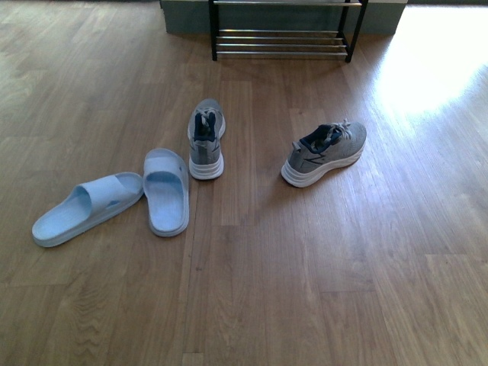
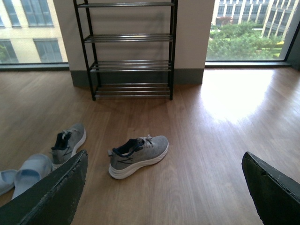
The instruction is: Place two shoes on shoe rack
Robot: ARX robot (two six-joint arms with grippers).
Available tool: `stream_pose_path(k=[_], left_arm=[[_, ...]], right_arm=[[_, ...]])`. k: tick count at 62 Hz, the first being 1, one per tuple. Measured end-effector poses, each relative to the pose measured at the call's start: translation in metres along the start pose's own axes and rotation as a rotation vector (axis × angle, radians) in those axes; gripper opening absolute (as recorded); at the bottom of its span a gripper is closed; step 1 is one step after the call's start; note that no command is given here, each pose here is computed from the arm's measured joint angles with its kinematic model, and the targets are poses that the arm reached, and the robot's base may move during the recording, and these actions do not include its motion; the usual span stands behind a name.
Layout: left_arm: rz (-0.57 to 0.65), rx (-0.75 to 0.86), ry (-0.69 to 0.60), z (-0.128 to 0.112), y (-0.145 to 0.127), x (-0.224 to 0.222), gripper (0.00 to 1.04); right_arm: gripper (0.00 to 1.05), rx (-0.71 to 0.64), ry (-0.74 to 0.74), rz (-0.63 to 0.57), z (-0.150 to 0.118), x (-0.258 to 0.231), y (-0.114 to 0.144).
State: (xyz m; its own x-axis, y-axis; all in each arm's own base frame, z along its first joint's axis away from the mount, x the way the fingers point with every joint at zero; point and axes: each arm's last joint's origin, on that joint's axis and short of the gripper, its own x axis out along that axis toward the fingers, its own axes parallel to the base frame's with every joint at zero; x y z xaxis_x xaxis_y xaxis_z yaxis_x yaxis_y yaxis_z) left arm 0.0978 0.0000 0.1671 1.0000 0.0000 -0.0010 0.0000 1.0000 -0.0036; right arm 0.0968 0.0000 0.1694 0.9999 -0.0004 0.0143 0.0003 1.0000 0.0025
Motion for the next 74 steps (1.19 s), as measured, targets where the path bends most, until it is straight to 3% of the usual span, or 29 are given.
stream_pose_path(k=[74], left_arm=[[0.000,0.000,0.000,0.0000,0.0000,0.0000,0.95]], right_arm=[[0.95,0.000,0.000,0.000,0.0001,0.0000,0.0000]])
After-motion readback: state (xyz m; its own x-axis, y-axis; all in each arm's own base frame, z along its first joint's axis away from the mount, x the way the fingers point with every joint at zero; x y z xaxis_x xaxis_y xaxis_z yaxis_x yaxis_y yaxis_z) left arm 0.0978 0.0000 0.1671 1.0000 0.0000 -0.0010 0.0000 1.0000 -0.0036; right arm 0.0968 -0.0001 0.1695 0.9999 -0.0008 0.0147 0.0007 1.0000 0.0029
